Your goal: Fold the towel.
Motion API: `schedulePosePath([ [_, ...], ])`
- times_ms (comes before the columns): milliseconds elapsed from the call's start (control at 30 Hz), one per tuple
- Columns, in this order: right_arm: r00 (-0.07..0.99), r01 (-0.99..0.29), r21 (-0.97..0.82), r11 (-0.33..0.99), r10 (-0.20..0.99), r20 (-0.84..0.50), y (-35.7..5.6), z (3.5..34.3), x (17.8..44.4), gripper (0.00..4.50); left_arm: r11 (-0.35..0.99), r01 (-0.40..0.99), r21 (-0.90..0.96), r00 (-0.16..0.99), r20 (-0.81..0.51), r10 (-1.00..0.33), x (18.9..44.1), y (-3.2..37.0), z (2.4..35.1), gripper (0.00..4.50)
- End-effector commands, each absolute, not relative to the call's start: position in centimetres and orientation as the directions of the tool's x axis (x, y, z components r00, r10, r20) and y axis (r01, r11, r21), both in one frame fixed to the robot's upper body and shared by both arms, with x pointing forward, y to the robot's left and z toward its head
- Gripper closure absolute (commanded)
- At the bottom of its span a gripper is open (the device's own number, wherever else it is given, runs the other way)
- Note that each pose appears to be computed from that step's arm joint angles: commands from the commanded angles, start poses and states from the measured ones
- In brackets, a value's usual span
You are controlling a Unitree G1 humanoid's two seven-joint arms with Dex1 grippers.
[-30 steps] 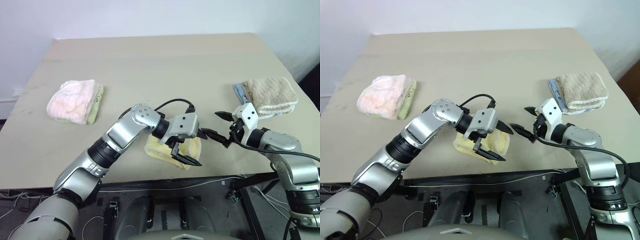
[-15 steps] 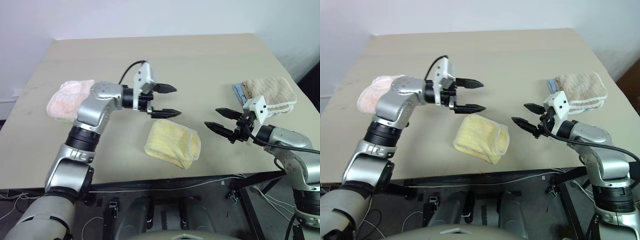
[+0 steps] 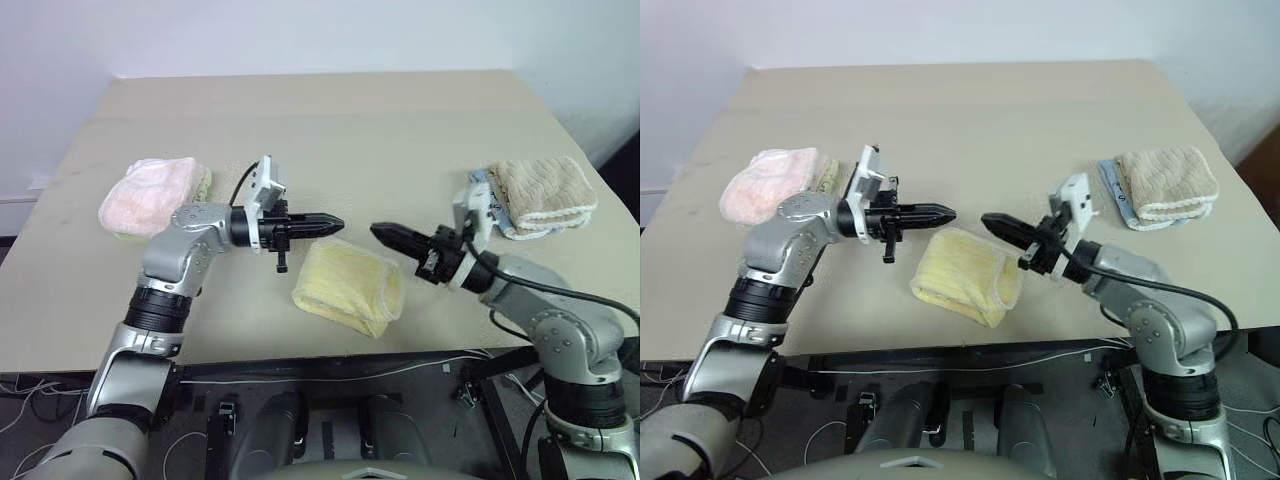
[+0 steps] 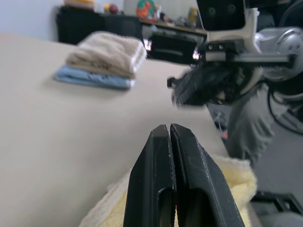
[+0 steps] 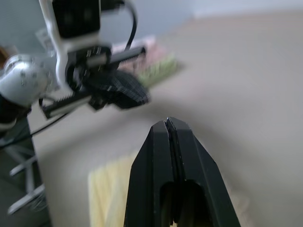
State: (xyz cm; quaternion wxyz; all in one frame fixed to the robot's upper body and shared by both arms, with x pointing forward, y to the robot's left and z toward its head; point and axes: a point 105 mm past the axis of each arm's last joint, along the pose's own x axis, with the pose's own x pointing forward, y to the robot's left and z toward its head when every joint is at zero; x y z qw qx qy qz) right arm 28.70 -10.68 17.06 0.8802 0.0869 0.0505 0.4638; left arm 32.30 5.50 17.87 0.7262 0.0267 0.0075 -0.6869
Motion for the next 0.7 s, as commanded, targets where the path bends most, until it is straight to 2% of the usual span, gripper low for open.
schedulePosePath([
  [33,0.628,-0.744,0.223,0.63,0.773,-0.089,-11.0,14.5,29.4,4.5,-0.049,0.997,0.056,-0.042,-0.116,-0.992,31.6,4.6,16.0,4.48],
  [167,0.608,-0.755,0.222,0.617,0.786,-0.113,-10.3,13.7,28.7,4.5,-0.085,0.996,0.029,-0.08,-0.16,-0.984,31.2,5.1,14.3,4.48],
  [300,0.599,-0.748,0.182,0.638,0.767,-0.23,-10.2,10.7,27.8,4.5,-0.116,0.993,0.027,-0.103,-0.294,-0.95,29.7,7.4,10.5,4.48],
  [367,0.597,-0.738,0.181,0.65,0.754,-0.274,-10.7,9.2,27.3,4.5,-0.101,0.995,0.019,-0.09,-0.32,-0.943,29.4,8.2,9.3,4.48],
  [567,0.6,-0.729,0.143,0.67,0.725,-0.339,-11.7,6.9,27.2,4.5,-0.026,0.998,0.064,-0.007,-0.28,-0.96,30.4,7.7,8.9,4.48],
  [700,0.6,-0.75,0.124,0.65,0.747,-0.285,-11.5,8.3,28.3,4.5,-0.01,0.996,0.087,0.013,-0.251,-0.968,30.9,6.9,9.5,4.48],
])
